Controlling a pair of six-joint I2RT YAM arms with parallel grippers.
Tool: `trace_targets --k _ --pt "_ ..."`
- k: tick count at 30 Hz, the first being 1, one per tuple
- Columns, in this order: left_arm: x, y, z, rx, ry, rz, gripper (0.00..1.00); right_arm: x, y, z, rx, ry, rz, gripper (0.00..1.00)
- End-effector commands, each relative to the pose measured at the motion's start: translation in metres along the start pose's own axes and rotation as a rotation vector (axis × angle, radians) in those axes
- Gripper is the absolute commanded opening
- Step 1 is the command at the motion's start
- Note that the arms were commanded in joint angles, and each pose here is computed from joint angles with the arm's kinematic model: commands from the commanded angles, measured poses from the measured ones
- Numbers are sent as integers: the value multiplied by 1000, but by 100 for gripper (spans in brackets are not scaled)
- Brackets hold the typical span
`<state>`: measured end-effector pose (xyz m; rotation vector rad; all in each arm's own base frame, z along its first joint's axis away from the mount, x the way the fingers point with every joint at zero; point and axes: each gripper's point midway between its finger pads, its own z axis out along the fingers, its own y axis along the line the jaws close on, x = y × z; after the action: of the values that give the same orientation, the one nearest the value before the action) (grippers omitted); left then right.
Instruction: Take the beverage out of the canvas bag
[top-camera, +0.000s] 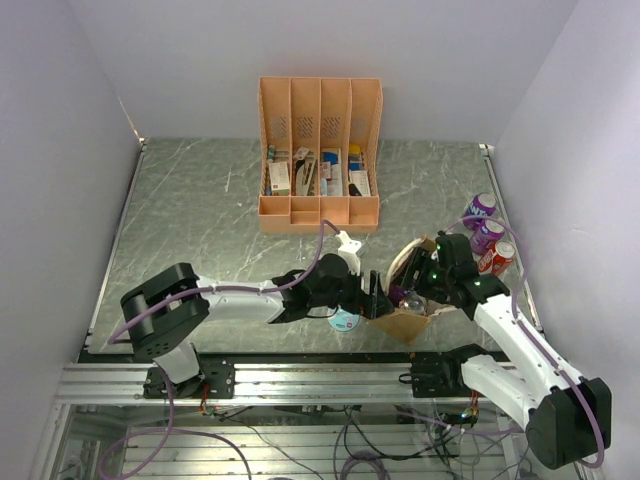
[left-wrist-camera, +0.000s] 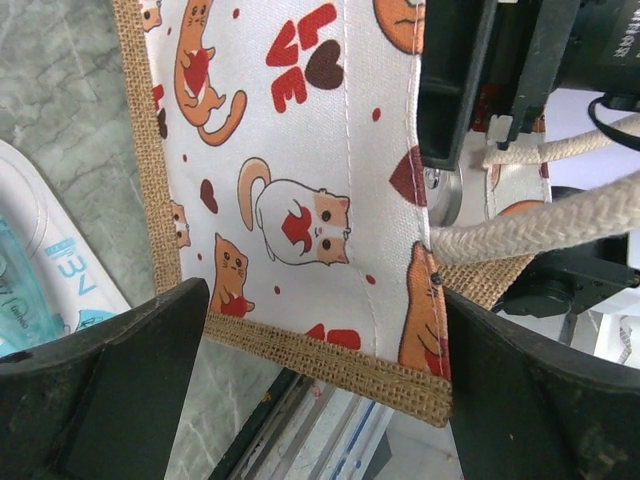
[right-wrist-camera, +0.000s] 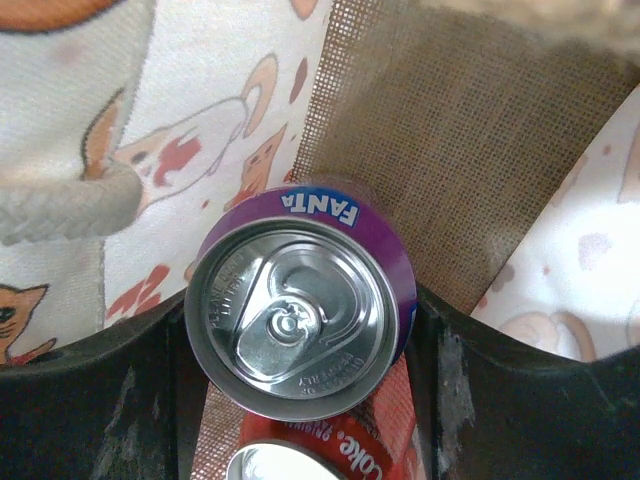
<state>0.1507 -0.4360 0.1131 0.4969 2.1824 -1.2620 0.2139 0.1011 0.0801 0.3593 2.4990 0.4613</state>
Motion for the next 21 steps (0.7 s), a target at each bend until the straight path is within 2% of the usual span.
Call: trace_targets --k 1,6,10,16,21 --pt "-5 -5 -13 -35 4 73 99 -36 31 -30 -103 -122 -16 11" --pt "-29 -8 -35 -97 -42 149 99 -64 43 -63 -130 -249 -16 1" --pt "-60 -6 -64 -206 -102 246 99 -81 46 -83 -130 -331 -17 0" --pt "-137 -16 -132 -407 -249 420 99 -97 53 -102 -149 -403 -15 0" --pt "-213 -49 -185 -507 -397 571 99 -115 65 -123 -177 -460 -36 0"
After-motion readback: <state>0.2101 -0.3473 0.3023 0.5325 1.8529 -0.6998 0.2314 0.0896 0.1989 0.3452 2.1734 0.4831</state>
